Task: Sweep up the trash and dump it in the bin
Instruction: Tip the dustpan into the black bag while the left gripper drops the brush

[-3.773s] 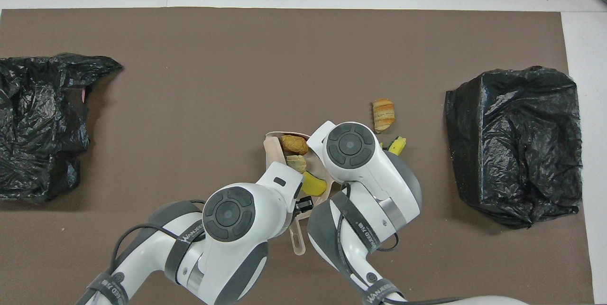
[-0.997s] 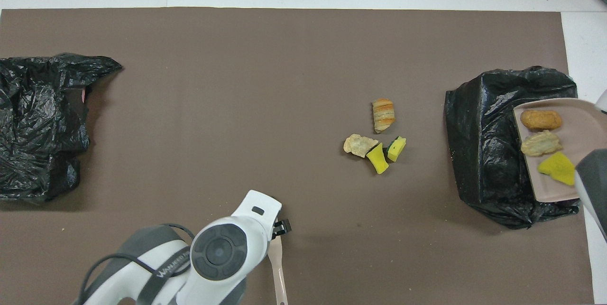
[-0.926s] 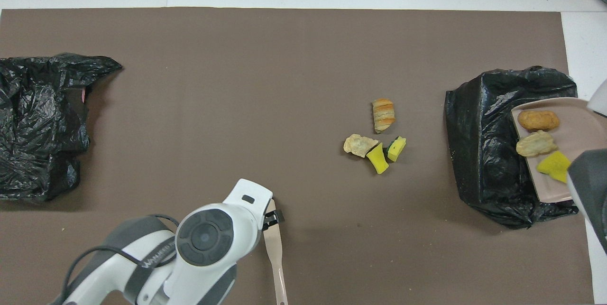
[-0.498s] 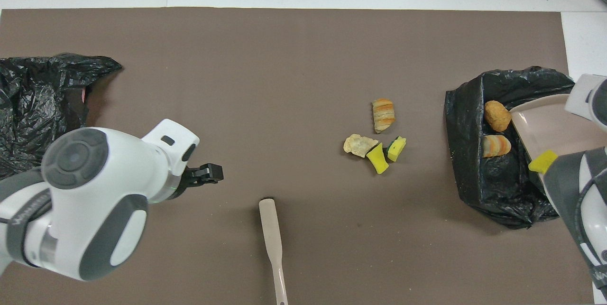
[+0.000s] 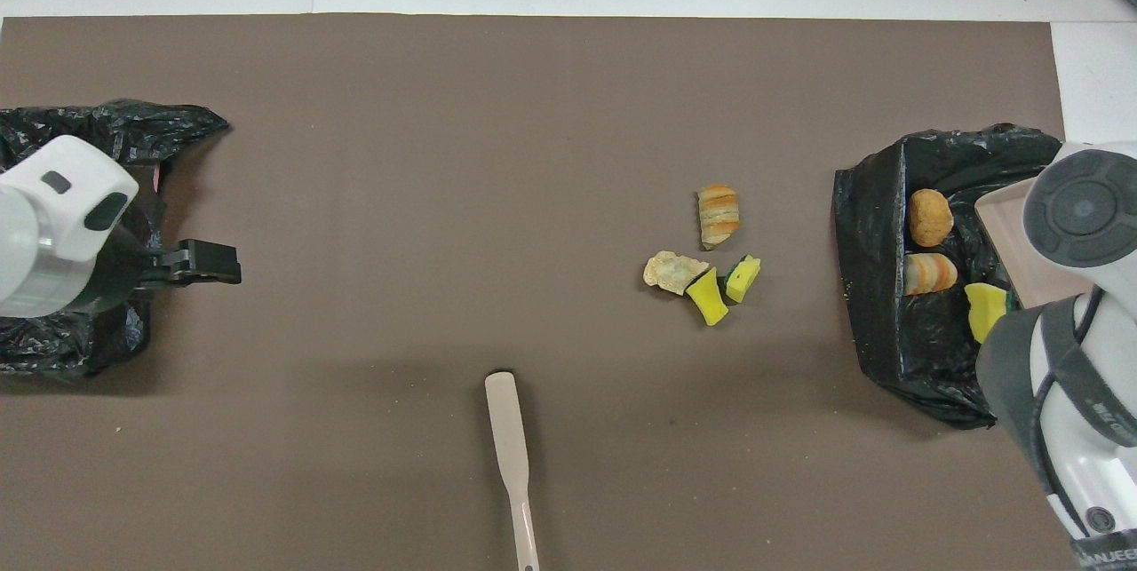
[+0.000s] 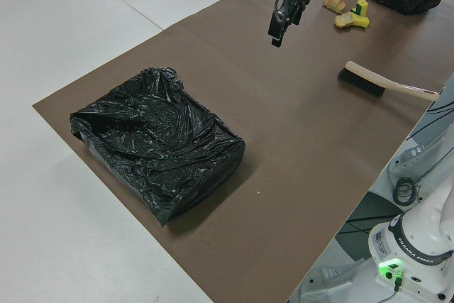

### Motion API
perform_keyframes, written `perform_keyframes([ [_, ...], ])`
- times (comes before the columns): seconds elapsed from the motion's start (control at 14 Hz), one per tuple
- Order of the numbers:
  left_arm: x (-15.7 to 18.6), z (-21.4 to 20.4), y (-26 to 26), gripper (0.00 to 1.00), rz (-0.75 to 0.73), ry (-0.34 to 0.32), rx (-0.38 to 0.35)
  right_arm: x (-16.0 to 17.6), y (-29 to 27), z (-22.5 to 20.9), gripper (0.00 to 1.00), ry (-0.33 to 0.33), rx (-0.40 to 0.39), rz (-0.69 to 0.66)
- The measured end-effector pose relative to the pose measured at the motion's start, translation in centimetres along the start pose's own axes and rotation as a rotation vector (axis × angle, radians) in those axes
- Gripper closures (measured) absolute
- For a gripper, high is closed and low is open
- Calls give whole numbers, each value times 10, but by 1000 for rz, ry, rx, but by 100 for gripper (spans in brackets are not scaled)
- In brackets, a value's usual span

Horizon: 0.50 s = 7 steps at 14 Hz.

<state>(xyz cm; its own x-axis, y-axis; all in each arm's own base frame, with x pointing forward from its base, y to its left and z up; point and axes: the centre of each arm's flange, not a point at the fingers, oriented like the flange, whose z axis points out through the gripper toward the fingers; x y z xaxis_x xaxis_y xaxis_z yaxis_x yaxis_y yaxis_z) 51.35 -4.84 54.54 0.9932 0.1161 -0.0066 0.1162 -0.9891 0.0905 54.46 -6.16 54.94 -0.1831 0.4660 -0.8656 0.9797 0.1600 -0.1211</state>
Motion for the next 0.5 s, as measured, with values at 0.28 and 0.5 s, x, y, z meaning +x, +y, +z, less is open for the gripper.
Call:
perform_keyframes([
  [0.28,14,-59,-37,0,8,2,54,3,-3,-3,67,-24,-5,54],
  [0.5,25,-86,-37,0,21,-12,78,-3,-8,-37,67,19,19,171],
])
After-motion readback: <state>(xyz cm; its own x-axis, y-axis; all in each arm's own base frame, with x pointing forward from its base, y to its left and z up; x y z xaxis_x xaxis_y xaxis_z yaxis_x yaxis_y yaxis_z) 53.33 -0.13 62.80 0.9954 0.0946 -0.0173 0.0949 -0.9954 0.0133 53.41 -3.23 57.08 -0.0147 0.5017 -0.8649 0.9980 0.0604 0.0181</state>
